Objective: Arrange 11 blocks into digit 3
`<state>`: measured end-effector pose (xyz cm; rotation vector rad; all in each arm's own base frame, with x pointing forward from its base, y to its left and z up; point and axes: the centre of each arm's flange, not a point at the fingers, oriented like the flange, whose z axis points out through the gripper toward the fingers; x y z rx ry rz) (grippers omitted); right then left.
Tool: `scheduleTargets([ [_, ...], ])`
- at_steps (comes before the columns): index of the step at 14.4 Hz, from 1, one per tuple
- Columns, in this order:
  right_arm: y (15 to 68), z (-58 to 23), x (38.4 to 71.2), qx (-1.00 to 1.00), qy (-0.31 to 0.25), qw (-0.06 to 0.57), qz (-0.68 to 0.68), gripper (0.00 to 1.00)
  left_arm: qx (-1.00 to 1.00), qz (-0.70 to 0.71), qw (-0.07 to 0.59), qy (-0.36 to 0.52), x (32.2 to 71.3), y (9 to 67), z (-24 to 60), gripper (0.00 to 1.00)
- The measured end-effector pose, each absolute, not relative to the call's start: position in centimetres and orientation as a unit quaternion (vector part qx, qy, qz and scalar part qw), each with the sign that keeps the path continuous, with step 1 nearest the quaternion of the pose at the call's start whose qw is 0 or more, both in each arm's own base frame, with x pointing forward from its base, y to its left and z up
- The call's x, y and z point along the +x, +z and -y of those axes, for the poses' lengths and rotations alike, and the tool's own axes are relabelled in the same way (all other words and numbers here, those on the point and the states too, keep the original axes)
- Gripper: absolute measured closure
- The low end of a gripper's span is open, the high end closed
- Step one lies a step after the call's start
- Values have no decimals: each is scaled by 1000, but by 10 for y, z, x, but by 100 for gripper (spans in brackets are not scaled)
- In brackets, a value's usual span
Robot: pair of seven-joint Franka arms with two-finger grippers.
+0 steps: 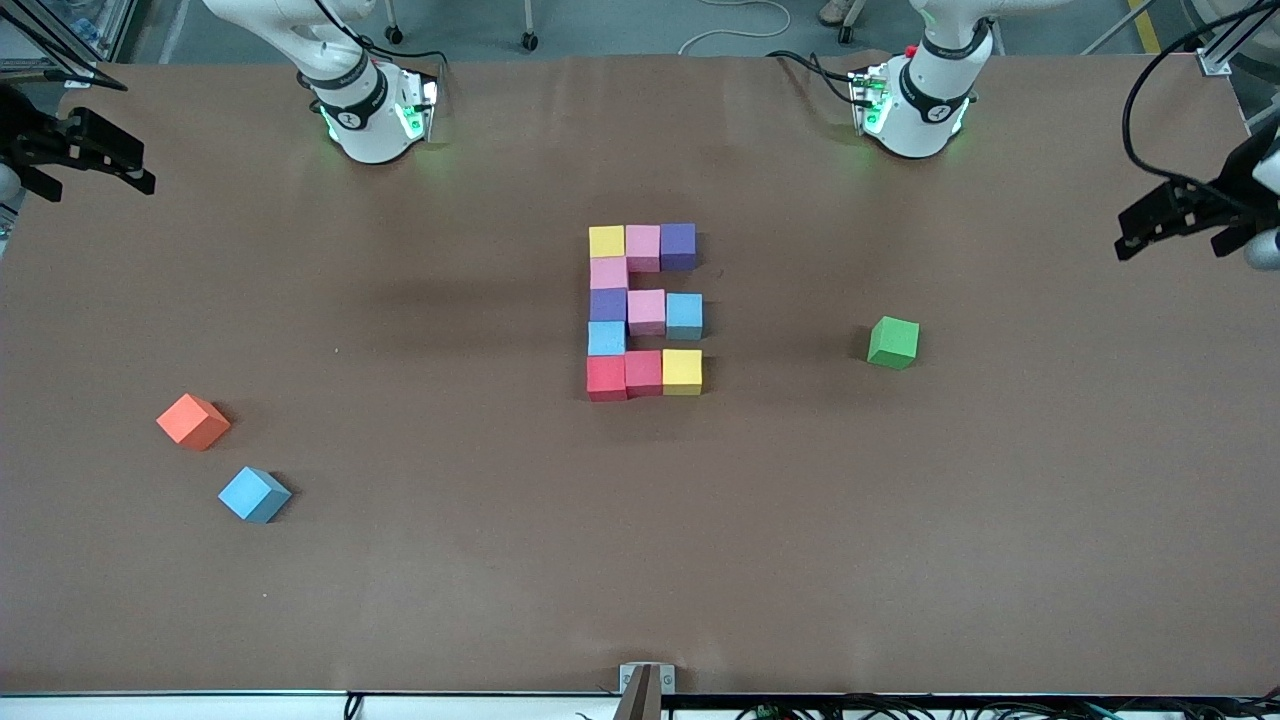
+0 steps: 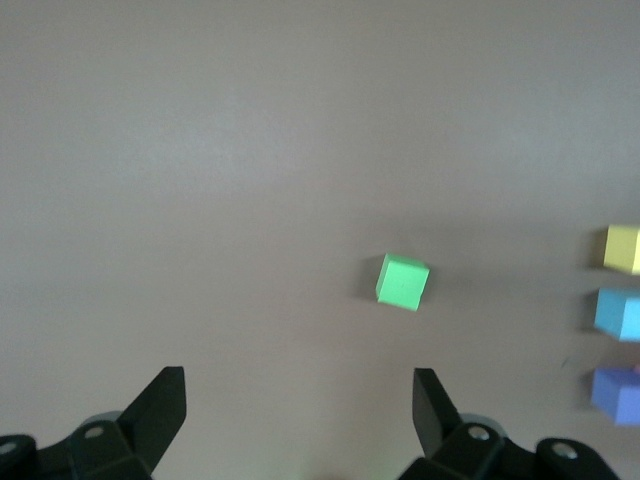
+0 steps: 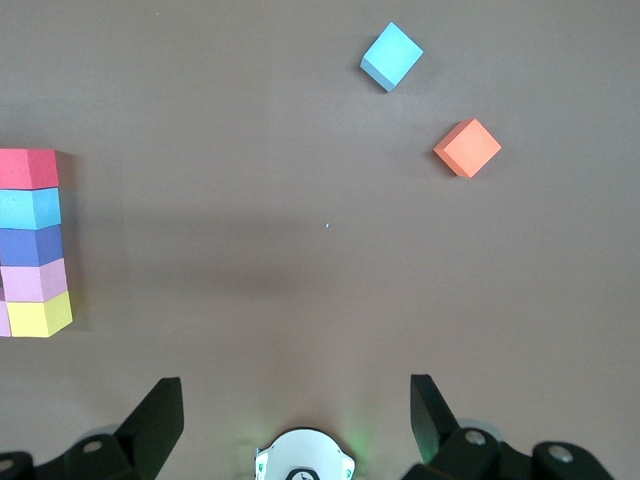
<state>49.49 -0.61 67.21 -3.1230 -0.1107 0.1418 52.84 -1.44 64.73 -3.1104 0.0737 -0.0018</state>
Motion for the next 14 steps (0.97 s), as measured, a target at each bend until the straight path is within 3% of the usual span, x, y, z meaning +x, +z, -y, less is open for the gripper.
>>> scheduleTargets([
  [5,672,6,495,-998,43,9,35,0,-998,-67,16,0,490,656,40,0],
  [14,673,6,496,-998,41,9,35,0,-996,-83,19,1,484,658,67,0],
])
